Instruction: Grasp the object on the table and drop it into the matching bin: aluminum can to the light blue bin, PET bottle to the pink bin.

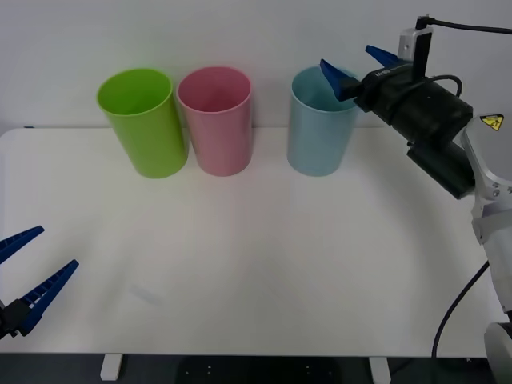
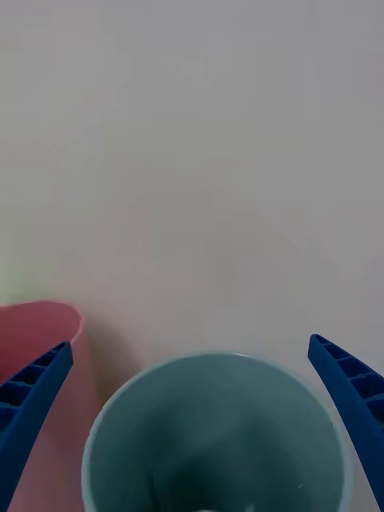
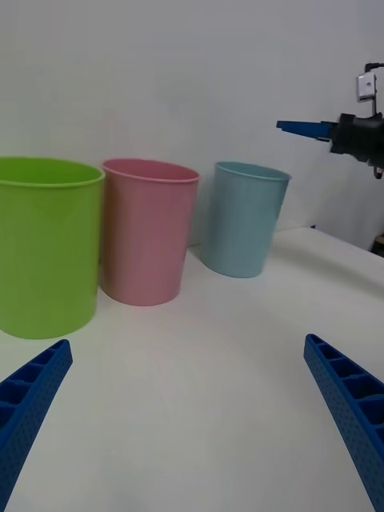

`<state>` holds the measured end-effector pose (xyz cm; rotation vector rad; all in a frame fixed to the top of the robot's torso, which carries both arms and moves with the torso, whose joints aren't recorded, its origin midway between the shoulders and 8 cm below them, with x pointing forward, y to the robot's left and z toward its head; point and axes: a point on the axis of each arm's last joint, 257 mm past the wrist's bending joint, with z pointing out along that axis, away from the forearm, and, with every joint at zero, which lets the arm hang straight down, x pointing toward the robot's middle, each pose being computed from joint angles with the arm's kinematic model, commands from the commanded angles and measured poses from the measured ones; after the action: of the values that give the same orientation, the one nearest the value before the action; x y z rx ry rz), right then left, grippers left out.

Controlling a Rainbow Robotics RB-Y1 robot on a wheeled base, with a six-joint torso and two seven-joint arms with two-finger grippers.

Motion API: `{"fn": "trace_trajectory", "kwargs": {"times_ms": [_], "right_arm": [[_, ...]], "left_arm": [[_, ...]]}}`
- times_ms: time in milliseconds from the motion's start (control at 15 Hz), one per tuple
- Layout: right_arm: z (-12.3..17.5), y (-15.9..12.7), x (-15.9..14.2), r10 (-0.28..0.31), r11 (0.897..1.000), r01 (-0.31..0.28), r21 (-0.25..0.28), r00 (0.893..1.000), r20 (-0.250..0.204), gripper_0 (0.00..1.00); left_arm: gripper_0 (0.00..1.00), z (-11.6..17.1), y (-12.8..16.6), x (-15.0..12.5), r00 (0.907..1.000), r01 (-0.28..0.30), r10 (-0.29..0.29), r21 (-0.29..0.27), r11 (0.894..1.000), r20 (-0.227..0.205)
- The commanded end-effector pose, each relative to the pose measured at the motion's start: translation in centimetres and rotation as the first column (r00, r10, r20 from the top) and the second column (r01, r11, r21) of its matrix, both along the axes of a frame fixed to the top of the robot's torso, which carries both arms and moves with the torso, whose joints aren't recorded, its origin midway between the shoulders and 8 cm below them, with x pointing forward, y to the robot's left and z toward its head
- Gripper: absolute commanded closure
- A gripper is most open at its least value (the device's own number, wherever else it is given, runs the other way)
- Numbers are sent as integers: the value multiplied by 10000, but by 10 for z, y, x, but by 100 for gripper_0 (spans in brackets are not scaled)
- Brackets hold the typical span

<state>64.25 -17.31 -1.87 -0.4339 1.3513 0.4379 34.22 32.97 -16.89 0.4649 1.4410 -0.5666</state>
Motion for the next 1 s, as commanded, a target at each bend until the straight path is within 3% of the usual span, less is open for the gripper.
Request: {"fn": "trace_trajectory", "kwargs": {"times_ms": [67,333,533,1000], "right_arm": [[-9,-14,-30,496,9983,-494,-308,9988,56,0],[-27,-37,-72,983,9918,-979,-827,9952,8,0],[-46,-57,-107,1352,9811,-1356,-1378,9907,-129,0],[-82,-88,-176,1287,9637,-1216,-2379,9916,147,0]], "left_arm": [[0,0,0,0,10000,0,0,0,10000,0],[0,0,0,0,10000,0,0,0,10000,0],[0,0,0,0,10000,0,0,0,10000,0],[0,0,0,0,10000,0,0,0,10000,0]]}}
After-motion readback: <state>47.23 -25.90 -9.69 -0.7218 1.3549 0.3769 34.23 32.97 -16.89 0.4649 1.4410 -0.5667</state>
